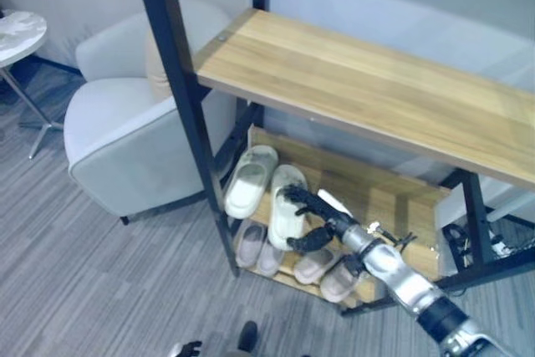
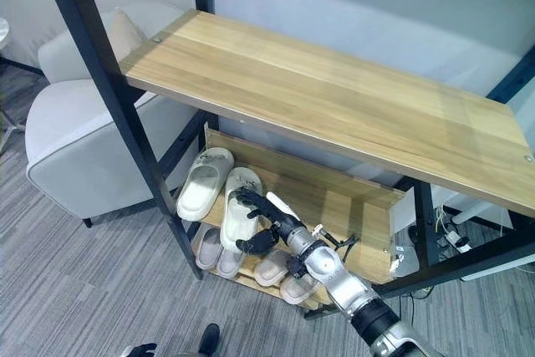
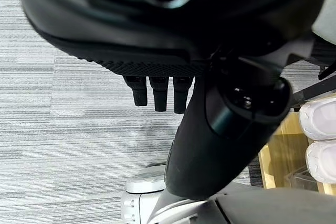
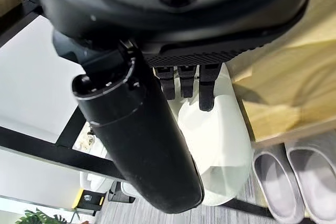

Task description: Arrange the slippers neatly on the shoe rack.

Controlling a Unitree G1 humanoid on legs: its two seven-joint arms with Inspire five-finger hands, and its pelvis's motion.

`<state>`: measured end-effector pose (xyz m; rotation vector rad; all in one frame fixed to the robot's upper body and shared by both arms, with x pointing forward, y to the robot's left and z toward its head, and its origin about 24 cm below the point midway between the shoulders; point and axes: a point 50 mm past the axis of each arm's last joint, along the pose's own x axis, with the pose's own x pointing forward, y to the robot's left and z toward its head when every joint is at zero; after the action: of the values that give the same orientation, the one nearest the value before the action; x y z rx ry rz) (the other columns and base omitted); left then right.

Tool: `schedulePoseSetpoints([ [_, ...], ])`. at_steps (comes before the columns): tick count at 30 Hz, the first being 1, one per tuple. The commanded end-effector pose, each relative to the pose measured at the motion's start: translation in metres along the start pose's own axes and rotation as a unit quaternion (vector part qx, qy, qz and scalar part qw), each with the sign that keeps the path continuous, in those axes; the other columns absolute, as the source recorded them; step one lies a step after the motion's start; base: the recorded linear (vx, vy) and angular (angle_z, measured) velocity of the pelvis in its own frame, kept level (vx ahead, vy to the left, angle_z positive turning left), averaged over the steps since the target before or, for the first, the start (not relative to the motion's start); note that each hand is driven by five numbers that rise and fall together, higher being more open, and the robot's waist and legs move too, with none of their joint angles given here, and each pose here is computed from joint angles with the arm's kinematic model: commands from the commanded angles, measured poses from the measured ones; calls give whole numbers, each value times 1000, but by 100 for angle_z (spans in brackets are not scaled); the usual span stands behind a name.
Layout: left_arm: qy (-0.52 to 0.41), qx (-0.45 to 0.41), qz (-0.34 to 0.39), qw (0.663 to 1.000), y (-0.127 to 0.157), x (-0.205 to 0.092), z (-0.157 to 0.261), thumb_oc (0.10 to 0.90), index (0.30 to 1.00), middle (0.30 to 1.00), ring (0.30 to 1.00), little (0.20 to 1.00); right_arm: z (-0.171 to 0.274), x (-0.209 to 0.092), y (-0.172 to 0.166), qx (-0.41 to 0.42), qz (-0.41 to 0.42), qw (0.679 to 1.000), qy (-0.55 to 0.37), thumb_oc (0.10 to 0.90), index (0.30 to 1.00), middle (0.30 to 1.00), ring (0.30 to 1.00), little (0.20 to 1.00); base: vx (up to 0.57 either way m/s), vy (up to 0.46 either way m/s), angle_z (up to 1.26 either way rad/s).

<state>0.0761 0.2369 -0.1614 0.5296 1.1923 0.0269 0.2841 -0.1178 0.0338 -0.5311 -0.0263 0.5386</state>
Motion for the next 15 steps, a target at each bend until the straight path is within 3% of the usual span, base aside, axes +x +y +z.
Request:
schedulePoseSetpoints([
  [1,-22,22,-47,998,-33,-3,15,800,900,900,900,900,32,22,-27,-29,-65,995,-68,800,900,900,900,900,0,0,0],
  [15,-9,22,-36,999,-31,-4,6,800,900,900,900,900,31,35,-31,-19,-110,993,-47,800,900,900,900,900,0,0,0],
])
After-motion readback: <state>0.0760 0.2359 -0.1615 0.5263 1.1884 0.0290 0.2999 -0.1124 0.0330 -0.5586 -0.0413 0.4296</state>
